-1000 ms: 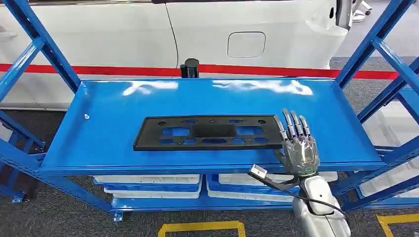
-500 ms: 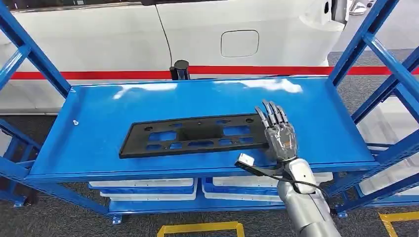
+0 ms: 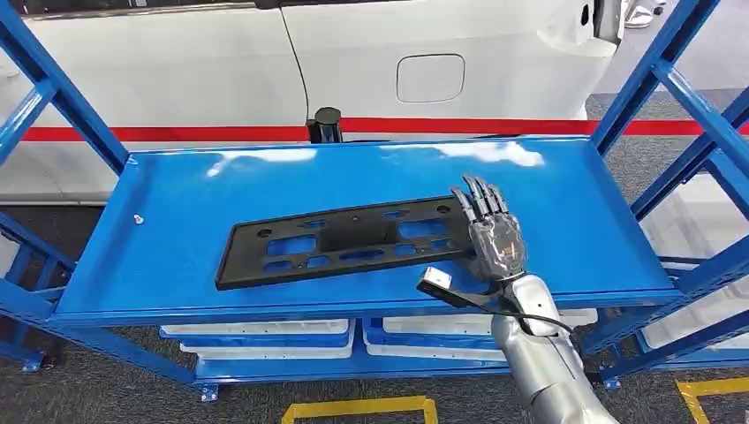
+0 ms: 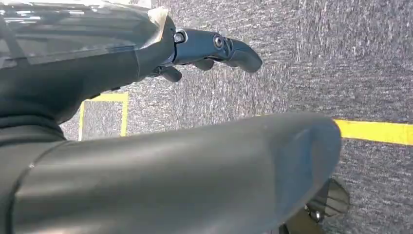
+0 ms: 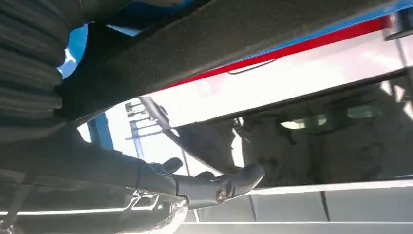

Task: Take the parts from the cabinet and place them on the table.

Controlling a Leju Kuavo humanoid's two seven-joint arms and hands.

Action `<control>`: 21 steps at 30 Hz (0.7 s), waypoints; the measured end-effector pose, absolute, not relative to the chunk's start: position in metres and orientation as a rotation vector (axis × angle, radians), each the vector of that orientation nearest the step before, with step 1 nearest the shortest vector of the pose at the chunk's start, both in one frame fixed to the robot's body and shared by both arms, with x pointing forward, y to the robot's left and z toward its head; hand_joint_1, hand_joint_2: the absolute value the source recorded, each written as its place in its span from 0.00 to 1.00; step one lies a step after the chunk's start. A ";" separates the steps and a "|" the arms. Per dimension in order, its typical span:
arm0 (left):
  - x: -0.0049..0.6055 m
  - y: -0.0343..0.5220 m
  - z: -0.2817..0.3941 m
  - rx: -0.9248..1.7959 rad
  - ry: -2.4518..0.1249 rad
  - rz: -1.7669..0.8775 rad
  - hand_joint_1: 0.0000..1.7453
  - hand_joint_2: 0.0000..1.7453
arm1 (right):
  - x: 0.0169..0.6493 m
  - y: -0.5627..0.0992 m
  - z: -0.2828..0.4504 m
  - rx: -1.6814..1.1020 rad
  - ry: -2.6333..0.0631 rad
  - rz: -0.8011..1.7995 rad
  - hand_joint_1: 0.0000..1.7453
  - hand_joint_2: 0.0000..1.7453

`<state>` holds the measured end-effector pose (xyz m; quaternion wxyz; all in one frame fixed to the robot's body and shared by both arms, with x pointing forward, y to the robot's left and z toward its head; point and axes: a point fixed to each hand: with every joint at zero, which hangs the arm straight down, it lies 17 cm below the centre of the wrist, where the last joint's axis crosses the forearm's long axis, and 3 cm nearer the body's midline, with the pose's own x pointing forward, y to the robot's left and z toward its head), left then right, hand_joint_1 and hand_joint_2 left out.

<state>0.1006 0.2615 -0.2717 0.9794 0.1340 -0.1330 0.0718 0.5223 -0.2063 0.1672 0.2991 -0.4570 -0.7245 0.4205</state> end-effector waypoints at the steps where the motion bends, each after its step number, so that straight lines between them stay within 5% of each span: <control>1: 0.101 0.262 -0.272 0.272 -0.268 0.145 0.00 0.00 | 0.523 -0.204 0.167 -1.205 -1.931 1.121 0.00 1.00; 9: 0.101 0.262 -0.271 0.285 -0.269 0.146 0.00 0.00 | 0.538 -0.195 0.169 -1.181 -1.920 1.138 0.00 1.00; 10: 0.100 0.261 -0.271 0.285 -0.268 0.147 0.00 0.00 | 0.539 -0.195 0.168 -1.179 -1.916 1.140 0.59 1.00; 11: 0.100 0.261 -0.271 0.285 -0.268 0.147 0.00 0.00 | 0.540 -0.195 0.168 -1.177 -1.915 1.141 0.93 1.00; 21: 0.100 0.261 -0.271 0.294 -0.267 0.154 0.00 0.00 | 0.547 -0.195 0.161 -1.163 -1.885 1.158 0.97 1.00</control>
